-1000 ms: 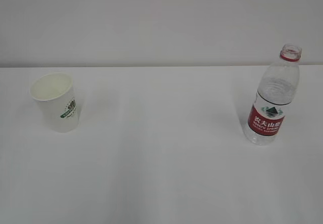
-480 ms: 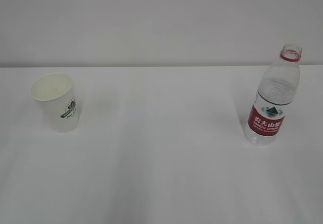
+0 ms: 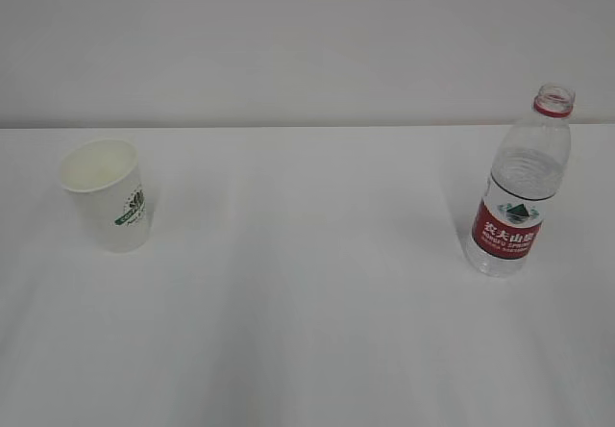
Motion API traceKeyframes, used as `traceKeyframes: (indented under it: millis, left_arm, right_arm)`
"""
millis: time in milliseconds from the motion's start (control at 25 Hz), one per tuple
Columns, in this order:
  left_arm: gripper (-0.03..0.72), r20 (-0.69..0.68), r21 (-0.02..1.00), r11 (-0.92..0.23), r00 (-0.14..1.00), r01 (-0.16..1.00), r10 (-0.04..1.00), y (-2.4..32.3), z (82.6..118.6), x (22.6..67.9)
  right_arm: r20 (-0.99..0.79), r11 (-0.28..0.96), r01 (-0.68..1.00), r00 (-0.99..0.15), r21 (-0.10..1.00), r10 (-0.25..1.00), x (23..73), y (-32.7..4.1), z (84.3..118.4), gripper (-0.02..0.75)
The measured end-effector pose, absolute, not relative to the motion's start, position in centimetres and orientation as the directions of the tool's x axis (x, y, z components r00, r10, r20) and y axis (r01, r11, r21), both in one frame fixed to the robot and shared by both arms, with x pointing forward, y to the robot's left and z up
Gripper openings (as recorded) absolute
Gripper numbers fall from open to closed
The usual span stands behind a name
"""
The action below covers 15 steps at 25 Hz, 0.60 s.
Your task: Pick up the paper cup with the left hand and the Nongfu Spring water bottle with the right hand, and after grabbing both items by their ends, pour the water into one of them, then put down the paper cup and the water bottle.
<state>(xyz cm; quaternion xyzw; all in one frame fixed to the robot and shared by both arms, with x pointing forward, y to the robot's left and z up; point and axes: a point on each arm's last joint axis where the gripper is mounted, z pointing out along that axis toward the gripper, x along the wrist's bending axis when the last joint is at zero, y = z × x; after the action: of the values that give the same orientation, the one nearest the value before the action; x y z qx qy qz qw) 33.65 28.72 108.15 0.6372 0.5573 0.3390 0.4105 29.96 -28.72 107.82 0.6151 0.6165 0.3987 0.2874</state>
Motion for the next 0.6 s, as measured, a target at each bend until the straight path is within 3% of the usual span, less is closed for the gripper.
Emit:
traceKeyframes:
  millis: [600]
  left_arm:
    - [0.461,0.068,0.920,-0.113,0.129,0.375,0.989,29.0,109.5,36.1]
  right_arm:
    - [0.099,-0.047,0.453,-0.092,0.890,0.991,33.5,-28.6,109.2,0.553]
